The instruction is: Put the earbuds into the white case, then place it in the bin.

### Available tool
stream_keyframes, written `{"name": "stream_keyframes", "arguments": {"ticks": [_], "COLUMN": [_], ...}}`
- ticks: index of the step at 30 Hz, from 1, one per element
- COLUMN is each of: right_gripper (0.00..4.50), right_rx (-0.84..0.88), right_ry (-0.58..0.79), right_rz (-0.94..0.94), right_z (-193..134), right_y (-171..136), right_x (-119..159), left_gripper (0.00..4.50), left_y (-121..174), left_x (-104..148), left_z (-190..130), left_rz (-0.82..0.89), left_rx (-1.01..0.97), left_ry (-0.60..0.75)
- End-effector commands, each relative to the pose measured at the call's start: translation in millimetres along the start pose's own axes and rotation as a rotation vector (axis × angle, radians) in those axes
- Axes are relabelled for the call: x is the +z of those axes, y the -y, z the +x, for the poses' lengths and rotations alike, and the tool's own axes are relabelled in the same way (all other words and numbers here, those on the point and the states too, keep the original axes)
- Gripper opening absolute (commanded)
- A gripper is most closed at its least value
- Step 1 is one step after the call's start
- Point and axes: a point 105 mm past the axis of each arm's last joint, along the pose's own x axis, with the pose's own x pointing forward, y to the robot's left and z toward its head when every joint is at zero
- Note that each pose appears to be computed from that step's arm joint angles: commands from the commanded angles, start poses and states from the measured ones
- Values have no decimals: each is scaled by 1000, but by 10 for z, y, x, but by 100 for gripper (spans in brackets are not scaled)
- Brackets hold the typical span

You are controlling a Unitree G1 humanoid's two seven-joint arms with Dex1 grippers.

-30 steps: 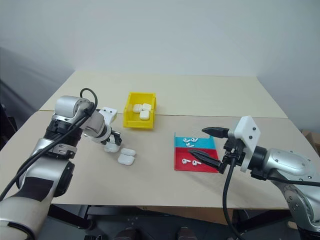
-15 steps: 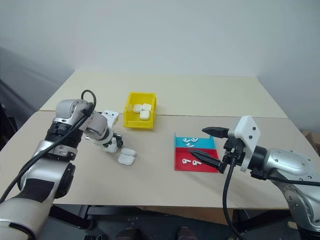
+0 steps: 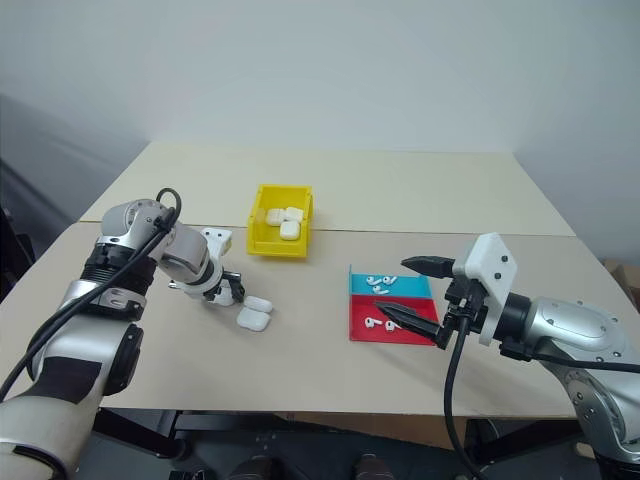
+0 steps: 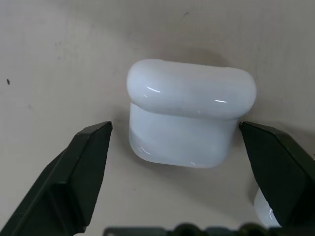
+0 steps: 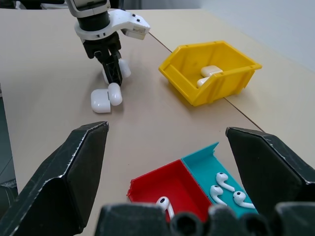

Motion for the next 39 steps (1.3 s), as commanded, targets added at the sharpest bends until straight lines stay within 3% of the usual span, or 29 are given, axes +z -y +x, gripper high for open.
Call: {"name": "stream_keyframes", "arguments": {"ticks": [1, 3, 7, 13, 16, 19, 22, 24, 28, 33, 39], "right_gripper": [450, 450, 450, 450, 450, 450, 450, 450, 450, 450, 450], "right_rx": [7, 5, 7, -1, -6, -1, 19, 27, 84, 181, 261], "right_ry": [21, 20, 18, 16, 29, 45, 57, 57, -32, -273, -459], "right_rz": [-58, -60, -67, -67, -62, -55, -49, -50, -85, -149, -125], "right_z": [-14, -19, -26, -45, -32, -12, 32, 53, 104, 222, 427], "right_y": [-22, -23, -32, -16, 11, 18, 14, 21, 41, 98, 145], "right_x": [126, 127, 126, 118, 113, 119, 123, 122, 61, -117, -267], "left_gripper": [325, 277, 278, 278, 278, 278, 278, 278, 278, 278, 278], "left_y": [-55, -60, -81, -172, -222, -212, -79, -44, 121, 393, 561], "left_x": [28, 33, 48, 17, 83, 72, 79, 47, -54, -228, -306], "left_z": [-38, -44, -74, -315, -756, -938, -1278, -1413, -1570, -1676, -1678], "left_rz": [-1, -1, 9, 128, 206, 240, 196, 193, 300, 556, 674], "left_rx": [18, 17, 12, -13, -74, -126, -425, -555, -780, -1038, -1174], "left_ry": [19, 22, 53, 248, 624, 810, 1106, 1215, 1332, 1414, 1449]}}
